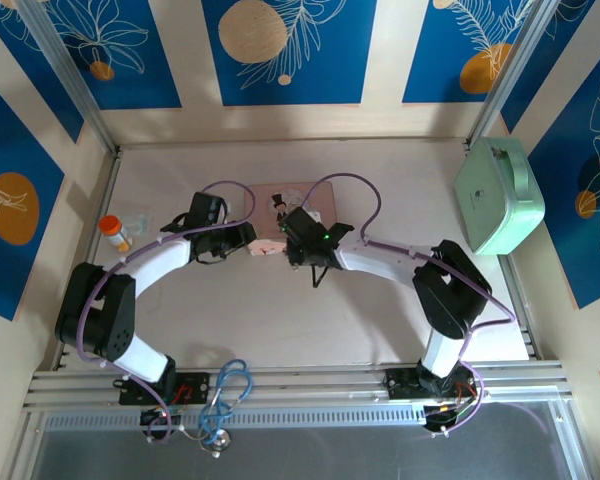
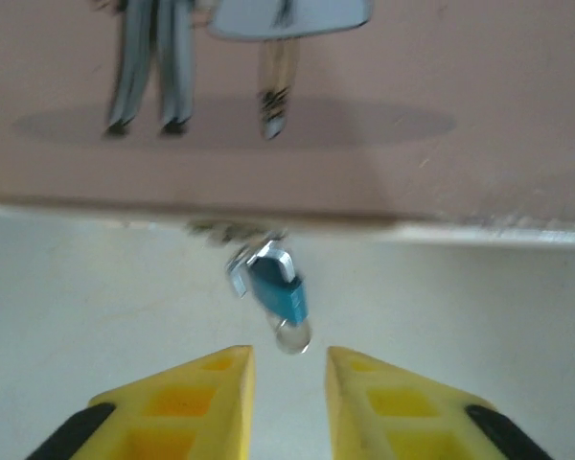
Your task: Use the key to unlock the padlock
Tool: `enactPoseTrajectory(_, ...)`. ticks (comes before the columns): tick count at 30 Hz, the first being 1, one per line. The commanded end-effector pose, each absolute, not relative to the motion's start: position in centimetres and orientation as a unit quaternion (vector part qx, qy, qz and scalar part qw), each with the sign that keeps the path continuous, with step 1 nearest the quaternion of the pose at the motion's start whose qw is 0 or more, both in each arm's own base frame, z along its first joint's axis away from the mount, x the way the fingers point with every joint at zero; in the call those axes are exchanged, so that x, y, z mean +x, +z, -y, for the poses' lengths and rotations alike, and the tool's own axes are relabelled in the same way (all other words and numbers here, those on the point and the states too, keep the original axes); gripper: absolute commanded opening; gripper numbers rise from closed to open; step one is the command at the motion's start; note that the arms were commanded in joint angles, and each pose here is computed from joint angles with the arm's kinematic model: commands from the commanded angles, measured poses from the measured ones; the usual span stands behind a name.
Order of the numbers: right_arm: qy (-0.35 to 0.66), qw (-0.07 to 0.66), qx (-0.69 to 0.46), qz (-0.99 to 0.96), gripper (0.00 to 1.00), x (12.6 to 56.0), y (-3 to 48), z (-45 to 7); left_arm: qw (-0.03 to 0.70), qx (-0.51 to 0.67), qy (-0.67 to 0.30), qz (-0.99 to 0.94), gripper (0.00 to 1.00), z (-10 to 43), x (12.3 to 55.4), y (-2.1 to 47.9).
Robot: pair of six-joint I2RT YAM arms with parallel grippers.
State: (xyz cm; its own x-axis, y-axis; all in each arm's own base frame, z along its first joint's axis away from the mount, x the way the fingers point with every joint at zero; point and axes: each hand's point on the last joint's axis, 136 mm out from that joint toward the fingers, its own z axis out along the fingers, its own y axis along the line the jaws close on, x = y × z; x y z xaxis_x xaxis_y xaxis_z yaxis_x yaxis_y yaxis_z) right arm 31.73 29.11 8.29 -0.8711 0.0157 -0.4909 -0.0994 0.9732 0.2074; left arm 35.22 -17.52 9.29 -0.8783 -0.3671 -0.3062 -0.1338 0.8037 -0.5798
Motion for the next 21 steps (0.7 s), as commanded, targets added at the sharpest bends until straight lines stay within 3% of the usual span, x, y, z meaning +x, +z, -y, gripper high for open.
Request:
enactPoseTrajectory(1, 0.156, 0.234, -0.035, -0.959, 0.39, 31.9, 6.7, -30.2, 0.205, -0.126, -0.282, -0.929, 0.51, 17.2, 35.6, 9.1)
enactPoseTrajectory(4, 0.158, 0.236, -0.053, -0.957, 0.52, 31.8, 6.5, -31.1, 0.206, -0.125, -0.281, -0.929, 0.51, 17.1, 35.6, 9.1)
enactPoseTrajectory(7, 0.125, 0.230, -0.051, -0.964, 0.57, 31.6, 5.5, -31.2, 0.205, -0.125, -0.283, -0.929, 0.51, 17.1, 35.7, 9.1)
enactPoseTrajectory(13, 0.037, 0.215, -0.040, -0.975, 0.56, 31.3, 3.2, -30.6, 0.205, -0.130, -0.284, -0.927, 0.50, 17.0, 35.8, 8.9)
enactPoseTrajectory(21, -0.038, 0.218, -0.031, -0.975, 0.46, 32.0, 2.5, -29.4, 0.205, -0.136, -0.293, -0.924, 0.49, 17.1, 35.9, 8.7)
